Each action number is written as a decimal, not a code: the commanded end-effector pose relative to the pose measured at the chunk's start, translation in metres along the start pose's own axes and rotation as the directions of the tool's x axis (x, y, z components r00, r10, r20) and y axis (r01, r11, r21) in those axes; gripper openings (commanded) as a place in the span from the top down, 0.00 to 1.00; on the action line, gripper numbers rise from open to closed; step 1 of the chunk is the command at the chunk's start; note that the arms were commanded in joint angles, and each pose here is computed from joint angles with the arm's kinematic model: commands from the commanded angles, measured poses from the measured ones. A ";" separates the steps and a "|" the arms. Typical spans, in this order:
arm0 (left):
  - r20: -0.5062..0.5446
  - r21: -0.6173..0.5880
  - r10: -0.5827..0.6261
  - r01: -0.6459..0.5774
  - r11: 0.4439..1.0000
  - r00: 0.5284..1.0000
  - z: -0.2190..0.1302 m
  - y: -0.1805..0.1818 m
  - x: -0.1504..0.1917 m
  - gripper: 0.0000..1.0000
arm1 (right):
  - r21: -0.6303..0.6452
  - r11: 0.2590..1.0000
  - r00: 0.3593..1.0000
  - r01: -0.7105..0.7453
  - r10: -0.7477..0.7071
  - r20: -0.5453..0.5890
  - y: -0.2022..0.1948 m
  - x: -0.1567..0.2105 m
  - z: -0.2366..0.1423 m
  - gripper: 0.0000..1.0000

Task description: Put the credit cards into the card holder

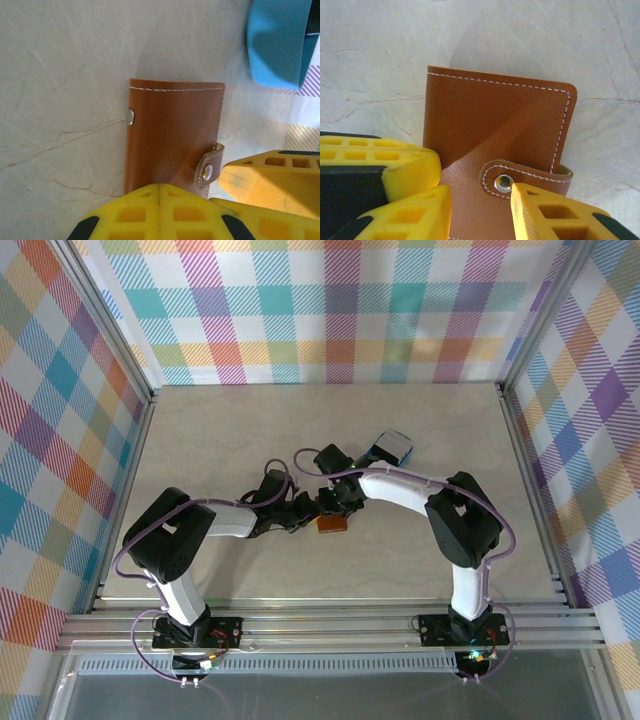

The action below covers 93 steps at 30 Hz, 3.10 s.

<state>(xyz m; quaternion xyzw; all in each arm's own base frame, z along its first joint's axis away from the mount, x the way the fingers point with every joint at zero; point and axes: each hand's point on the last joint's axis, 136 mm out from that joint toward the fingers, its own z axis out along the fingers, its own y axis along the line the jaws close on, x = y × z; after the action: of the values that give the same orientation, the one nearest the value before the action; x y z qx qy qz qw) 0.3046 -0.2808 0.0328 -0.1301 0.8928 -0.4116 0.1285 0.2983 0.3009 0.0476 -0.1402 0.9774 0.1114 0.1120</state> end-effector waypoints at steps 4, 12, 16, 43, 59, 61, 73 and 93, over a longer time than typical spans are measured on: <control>-0.022 -0.081 -0.021 0.019 0.996 1.000 0.006 0.031 0.015 1.00 | 0.091 0.996 1.000 -0.007 0.010 -0.028 -0.010 0.000 0.010 0.66; -0.030 -0.060 -0.033 0.031 0.998 0.999 0.010 0.032 0.018 1.00 | 0.118 0.993 0.997 0.009 0.000 -0.076 -0.012 0.007 0.030 0.65; -0.029 -0.063 -0.037 0.035 0.997 0.999 0.009 0.035 0.019 1.00 | 0.125 0.992 0.995 0.002 0.010 -0.096 -0.014 0.013 0.036 0.71; -0.028 -0.131 -0.033 0.029 0.991 0.999 0.010 0.045 0.016 1.00 | -0.047 0.995 0.996 -0.088 0.086 -0.037 -0.052 0.020 -0.007 1.00; -0.016 -0.105 0.108 -0.109 0.988 0.994 -0.029 -0.016 -0.003 0.72 | -0.097 0.993 0.996 -0.074 0.069 -0.058 -0.061 0.042 0.004 1.00; -0.005 -0.115 0.125 -0.125 0.985 0.992 -0.038 -0.023 -0.006 0.69 | -0.093 0.994 0.996 -0.065 0.059 -0.059 -0.064 0.046 0.005 1.00; -0.034 -0.241 0.211 -0.213 0.947 0.977 -0.051 -0.025 -0.007 0.45 | -0.065 0.995 0.996 -0.072 0.069 -0.047 -0.076 0.057 0.010 0.99; -0.046 -0.233 0.215 -0.220 0.947 0.975 -0.042 -0.028 -0.006 0.44 | -0.144 0.983 0.993 -0.112 0.114 0.009 -0.078 0.045 -0.021 0.99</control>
<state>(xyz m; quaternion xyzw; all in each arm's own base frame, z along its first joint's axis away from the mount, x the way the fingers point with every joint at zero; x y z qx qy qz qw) 0.2993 -0.2592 0.0783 -0.0579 0.9449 -0.2867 0.1467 0.2820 0.2163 0.0373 -0.0893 0.9715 0.1884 0.1133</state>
